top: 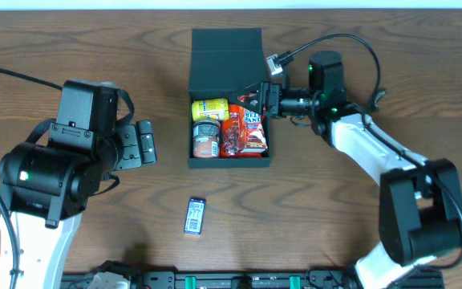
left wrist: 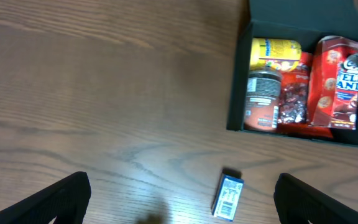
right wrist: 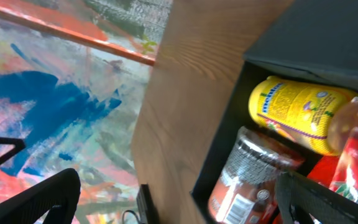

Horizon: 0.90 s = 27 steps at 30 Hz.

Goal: Pack container
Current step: 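Push the Hello Panda box down into the box with the right gripper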

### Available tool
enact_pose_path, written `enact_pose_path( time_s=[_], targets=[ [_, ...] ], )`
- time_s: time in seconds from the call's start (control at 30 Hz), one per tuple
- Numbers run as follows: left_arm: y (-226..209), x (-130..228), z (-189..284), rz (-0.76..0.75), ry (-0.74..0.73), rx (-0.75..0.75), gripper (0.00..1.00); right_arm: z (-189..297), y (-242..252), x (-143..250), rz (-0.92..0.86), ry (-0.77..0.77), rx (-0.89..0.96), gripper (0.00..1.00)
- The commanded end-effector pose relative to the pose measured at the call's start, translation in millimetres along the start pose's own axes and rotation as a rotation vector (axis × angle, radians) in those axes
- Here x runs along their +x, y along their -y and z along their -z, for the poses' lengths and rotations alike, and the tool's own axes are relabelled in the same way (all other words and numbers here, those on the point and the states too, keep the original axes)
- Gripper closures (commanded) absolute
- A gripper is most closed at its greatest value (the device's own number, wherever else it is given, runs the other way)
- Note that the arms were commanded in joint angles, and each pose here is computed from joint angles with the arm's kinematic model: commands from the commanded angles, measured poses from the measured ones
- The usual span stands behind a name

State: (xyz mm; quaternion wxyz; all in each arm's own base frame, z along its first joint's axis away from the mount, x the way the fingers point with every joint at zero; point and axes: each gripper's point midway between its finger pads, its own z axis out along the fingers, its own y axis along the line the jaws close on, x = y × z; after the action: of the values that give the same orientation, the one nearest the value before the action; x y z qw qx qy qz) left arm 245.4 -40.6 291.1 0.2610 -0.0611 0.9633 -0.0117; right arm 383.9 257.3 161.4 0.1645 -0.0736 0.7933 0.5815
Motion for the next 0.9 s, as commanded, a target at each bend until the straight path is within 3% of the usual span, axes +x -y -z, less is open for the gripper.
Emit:
enact_pose_path(
  time_s=[0.0,0.43,0.63,0.87],
  targets=[
    [3.8,1.0,0.1,-0.016,-0.004,0.02,0.05,-14.3,7.4,0.9,0.031,-0.021,0.005,0.01],
    [3.3,2.4,0.1,-0.017,-0.01,0.018,0.05,-29.9,41.2,-3.1,0.003,-0.009,0.062,0.01],
    [2.8,3.1,0.1,-0.018,-0.013,0.016,0.05,-37.1,72.0,15.1,-0.085,-0.059,0.098,0.01],
    [1.5,2.6,0.1,-0.025,-0.01,0.008,0.05,-37.0,58.0,12.9,-0.027,-0.07,0.037,0.01]
  ],
)
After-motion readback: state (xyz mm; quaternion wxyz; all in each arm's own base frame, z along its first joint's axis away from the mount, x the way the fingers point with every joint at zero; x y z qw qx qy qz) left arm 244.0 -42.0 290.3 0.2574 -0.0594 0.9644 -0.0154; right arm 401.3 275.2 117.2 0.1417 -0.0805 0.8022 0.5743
